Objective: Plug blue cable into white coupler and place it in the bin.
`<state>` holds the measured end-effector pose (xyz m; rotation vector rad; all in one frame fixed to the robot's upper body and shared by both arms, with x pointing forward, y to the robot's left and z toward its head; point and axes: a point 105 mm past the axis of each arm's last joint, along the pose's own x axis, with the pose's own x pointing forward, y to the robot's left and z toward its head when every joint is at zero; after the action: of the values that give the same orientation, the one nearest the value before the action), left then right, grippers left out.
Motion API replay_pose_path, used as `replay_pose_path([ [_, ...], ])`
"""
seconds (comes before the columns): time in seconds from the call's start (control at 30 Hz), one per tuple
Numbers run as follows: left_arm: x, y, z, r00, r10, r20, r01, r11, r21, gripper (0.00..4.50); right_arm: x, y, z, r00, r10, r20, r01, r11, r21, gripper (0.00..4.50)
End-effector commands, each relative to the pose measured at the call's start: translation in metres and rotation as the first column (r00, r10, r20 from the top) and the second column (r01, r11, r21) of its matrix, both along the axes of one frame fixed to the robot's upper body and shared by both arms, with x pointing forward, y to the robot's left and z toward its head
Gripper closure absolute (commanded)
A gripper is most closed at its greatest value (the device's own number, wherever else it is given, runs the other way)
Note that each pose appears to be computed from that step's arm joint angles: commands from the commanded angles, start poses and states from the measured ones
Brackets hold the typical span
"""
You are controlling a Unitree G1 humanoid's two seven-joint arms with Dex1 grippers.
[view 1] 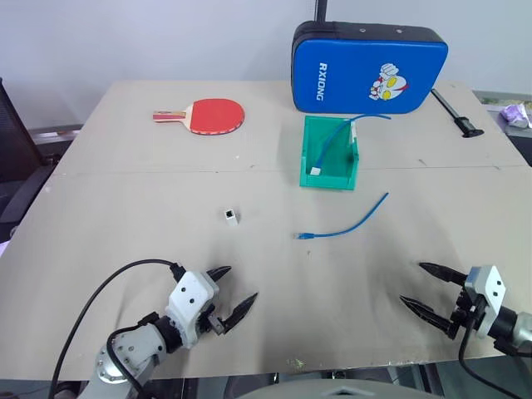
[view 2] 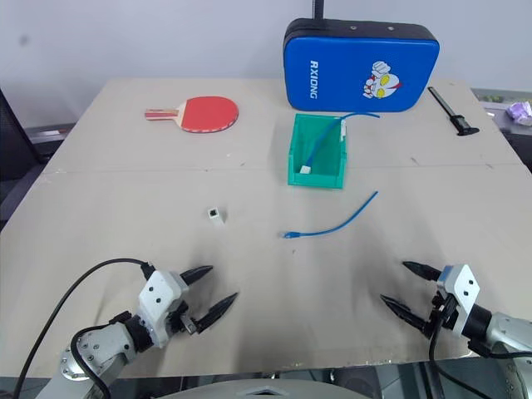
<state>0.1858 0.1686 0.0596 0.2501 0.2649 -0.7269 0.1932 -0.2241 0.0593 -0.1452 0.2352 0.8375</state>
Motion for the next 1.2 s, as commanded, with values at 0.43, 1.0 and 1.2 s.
replay_pose_path([
  [0.43, 0.007, -0.013, 0.026, 0.997, -0.056, 0.044, 0.057, 0.998, -0.005, 0.27, 0.004, 0.006, 0.011, 0.998, 0.019, 0.054, -0.021, 0.999, 0.032, 0.04],
  [1.0, 0.062, -0.036, 0.015, 0.954, -0.296, 0.049, 0.293, 0.954, 0.060, 0.27, 0.000, 0.025, 0.043, 0.982, 0.147, 0.115, -0.162, 0.978, 0.131, 0.04],
  [1.2, 0.111, -0.066, 0.028, 0.917, -0.388, 0.093, 0.364, 0.910, 0.200, 0.27, -0.008, 0.042, 0.065, 0.965, 0.224, 0.140, -0.247, 0.953, 0.178, 0.04],
])
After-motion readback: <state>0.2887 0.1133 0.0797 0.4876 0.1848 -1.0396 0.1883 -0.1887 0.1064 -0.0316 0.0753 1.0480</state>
